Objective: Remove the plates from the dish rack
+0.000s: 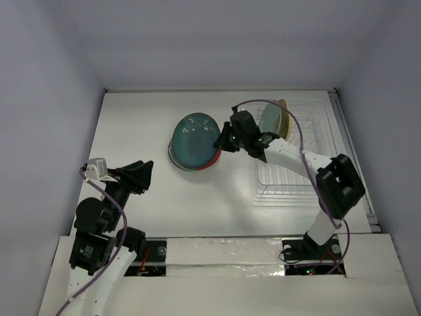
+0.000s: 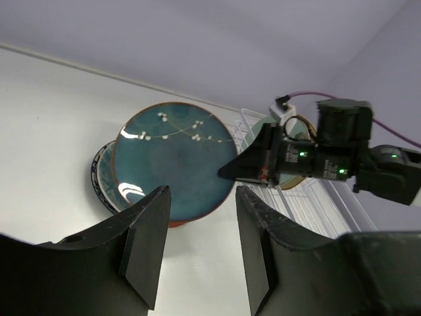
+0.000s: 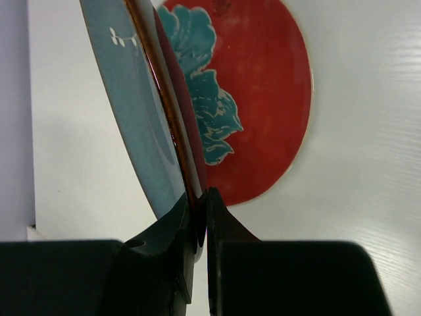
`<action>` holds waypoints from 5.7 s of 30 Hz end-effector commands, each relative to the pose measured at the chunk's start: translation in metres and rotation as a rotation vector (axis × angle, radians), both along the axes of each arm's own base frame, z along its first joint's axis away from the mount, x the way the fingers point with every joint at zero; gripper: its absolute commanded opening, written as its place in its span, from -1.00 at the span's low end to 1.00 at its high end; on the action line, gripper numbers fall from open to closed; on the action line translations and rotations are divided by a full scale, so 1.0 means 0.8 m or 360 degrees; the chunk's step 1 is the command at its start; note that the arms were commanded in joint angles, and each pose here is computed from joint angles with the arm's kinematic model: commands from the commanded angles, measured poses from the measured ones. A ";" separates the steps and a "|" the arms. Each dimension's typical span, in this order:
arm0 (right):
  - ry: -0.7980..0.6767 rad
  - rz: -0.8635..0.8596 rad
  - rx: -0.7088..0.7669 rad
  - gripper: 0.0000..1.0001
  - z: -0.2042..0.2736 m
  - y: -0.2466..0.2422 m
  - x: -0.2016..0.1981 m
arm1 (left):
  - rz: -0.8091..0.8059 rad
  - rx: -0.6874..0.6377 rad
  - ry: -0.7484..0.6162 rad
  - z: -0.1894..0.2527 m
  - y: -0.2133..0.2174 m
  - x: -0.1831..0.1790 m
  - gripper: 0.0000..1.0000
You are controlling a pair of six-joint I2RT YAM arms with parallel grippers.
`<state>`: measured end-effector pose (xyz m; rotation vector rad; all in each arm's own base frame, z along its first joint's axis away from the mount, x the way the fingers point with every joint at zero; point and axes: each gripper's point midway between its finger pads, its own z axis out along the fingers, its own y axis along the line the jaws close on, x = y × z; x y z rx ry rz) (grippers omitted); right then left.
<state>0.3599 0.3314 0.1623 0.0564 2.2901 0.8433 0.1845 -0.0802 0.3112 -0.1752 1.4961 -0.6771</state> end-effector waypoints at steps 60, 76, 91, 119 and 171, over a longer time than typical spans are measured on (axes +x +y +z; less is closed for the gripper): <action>-0.0493 -0.0783 -0.0786 -0.19 0.115 -0.273 -0.006 | -0.0014 -0.0023 -0.0042 0.012 -0.003 0.003 -0.19; -0.0346 -0.0862 -0.0912 0.09 0.056 -0.298 0.063 | -0.0016 -0.0023 -0.0042 0.013 -0.004 0.004 -0.19; -0.0369 -0.0859 -0.1054 -0.91 0.064 -0.302 0.088 | -0.0020 -0.0017 -0.0039 0.012 -0.005 0.005 -0.19; -0.0752 -0.0173 0.0119 -1.00 0.235 -0.059 0.010 | -0.0013 -0.0014 -0.0056 0.014 -0.003 0.005 -0.19; -0.0210 0.0195 -0.0476 0.91 -0.002 -0.030 -0.038 | -0.0013 -0.0021 -0.0061 0.015 -0.003 0.004 -0.19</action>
